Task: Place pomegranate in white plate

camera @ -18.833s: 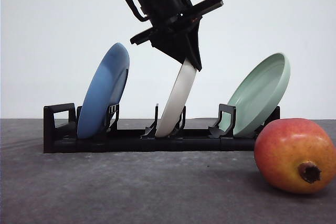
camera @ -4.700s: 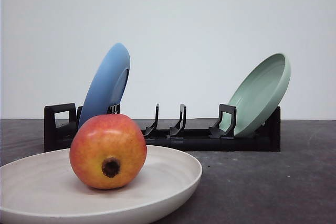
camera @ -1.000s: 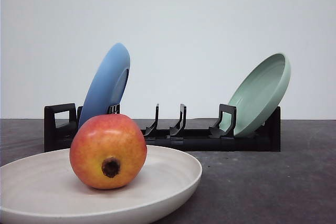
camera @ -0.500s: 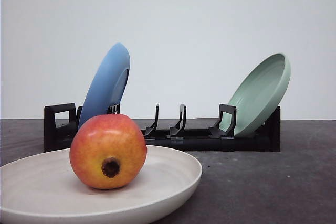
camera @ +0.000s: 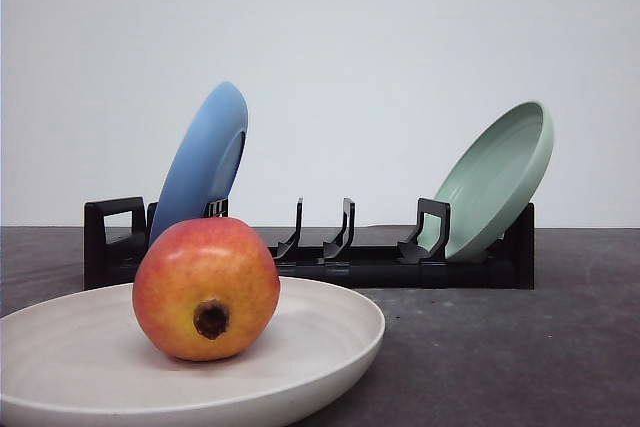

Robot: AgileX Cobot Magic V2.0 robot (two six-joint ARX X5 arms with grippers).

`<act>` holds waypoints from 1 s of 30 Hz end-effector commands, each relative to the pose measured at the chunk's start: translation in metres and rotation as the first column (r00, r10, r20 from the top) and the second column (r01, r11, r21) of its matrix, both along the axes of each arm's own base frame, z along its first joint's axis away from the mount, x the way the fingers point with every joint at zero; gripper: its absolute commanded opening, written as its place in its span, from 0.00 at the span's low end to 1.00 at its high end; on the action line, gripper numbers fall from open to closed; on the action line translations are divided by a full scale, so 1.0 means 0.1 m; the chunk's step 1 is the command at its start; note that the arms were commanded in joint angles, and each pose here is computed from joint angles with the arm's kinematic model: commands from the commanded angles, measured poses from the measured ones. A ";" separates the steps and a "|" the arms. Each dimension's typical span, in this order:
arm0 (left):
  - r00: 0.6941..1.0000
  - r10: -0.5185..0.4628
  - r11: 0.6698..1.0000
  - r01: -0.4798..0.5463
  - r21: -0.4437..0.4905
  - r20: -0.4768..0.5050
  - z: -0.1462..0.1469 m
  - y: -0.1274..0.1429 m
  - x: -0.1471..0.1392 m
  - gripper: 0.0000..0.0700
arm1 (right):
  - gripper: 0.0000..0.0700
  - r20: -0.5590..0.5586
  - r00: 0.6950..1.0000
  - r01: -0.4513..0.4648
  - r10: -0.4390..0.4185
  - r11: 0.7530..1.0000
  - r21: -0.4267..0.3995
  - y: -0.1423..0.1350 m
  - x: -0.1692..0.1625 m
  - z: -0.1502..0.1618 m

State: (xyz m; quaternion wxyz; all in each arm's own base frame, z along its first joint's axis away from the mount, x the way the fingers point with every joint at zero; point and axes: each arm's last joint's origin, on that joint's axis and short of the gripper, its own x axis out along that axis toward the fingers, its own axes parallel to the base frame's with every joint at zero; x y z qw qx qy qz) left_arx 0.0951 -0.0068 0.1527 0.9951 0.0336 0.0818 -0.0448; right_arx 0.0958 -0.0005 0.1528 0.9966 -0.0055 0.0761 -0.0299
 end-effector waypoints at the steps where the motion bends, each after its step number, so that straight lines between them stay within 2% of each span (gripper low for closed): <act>1: 1.000 -0.006 1.000 0.006 0.010 -0.011 -0.04 0.00 0.00 0.00 | 0.00 0.003 1.000 0.004 -0.004 1.000 0.007 0.00 0.00 -0.01; 30: 1.000 -0.006 1.000 0.006 0.010 -0.011 -0.04 0.00 0.00 0.00 | 0.00 0.003 1.000 0.004 -0.004 1.000 0.007 0.00 0.00 -0.01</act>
